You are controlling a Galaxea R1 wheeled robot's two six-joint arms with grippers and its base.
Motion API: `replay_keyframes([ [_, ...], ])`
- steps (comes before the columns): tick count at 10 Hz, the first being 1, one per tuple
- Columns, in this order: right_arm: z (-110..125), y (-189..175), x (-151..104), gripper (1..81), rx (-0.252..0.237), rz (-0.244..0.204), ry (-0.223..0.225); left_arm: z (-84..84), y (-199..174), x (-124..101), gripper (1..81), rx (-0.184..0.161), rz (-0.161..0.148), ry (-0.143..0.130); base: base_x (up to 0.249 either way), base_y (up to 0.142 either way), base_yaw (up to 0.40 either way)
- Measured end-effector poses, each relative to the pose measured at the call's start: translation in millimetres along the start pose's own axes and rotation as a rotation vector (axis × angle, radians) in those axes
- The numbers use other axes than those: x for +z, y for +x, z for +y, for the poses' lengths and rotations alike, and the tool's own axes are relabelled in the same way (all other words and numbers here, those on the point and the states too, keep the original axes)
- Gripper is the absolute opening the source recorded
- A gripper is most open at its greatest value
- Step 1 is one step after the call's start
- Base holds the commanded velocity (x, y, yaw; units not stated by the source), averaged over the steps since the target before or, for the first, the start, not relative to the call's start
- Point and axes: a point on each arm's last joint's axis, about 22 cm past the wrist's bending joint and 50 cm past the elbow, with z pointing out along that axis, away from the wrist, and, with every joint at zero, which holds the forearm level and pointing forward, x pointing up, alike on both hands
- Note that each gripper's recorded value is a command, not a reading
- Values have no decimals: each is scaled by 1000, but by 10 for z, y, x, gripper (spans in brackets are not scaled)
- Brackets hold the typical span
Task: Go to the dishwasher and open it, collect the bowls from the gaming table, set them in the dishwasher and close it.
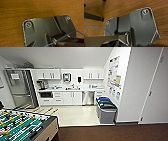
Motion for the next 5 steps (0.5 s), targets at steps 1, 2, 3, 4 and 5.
replay_keyframes([
  [1, 14, -6, -3, 811, -1, 0, -3, 4, -9, 1, 811, 0, -1, 0, 169, 0, 0],
  [2, 11, -17, -2, 811, 0, -2, -2, -3, -6, -2, 811, 0, 0, 0, 169, 0, 0],
  [3, 12, 5, -1, 811, -1, 3, -2, 0, -1, 0, 811, 0, 0, 0, 168, 0, 0],
  [4, 9, 18, 0, 811, -1, 9, -2, -19, 6, -7, 811, 0, 0, 2, 169, 0, 0],
  [5, 12, 18, -2, 811, -1, 9, -2, -41, 3, -16, 811, 1, 0, 5, 168, 0, 0],
])
